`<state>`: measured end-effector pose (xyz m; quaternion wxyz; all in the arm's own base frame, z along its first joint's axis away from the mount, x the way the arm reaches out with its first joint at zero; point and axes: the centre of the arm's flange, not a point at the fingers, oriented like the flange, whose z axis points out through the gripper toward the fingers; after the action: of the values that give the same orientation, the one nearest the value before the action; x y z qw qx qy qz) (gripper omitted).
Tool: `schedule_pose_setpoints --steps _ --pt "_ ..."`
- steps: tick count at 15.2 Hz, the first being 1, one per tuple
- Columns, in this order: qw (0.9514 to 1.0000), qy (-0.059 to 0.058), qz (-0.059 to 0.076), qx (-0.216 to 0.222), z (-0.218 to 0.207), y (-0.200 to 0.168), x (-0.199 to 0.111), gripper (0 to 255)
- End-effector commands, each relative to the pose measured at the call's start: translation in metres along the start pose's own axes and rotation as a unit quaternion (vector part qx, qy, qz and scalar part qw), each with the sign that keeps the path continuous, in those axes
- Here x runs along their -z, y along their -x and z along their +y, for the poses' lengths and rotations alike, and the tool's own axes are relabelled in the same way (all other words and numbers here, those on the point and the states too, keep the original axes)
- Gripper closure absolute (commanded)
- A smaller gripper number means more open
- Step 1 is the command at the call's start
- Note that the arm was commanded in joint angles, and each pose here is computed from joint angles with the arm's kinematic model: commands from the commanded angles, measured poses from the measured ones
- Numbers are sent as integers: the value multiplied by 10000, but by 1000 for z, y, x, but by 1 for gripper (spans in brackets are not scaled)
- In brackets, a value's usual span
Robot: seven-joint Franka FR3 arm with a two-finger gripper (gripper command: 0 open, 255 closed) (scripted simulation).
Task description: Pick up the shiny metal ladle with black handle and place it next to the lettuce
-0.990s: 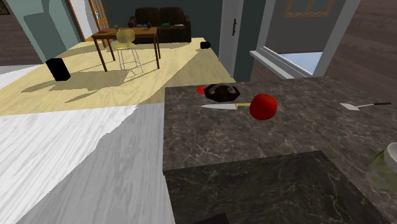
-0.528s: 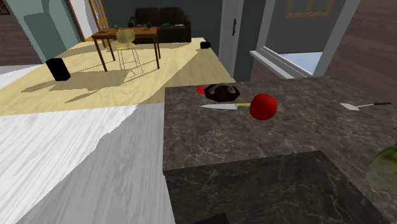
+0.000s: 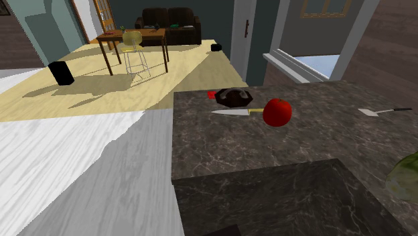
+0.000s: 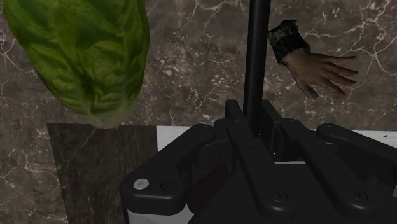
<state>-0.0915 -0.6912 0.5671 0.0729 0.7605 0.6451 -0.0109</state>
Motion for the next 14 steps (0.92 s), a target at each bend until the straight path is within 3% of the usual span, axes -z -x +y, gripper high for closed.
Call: schedule_pose_setpoints --steps 1,14 --pt "10000 -3 1 5 -4 1 -11 255" --pt "10000 -3 1 5 -10 -7 -78 255"
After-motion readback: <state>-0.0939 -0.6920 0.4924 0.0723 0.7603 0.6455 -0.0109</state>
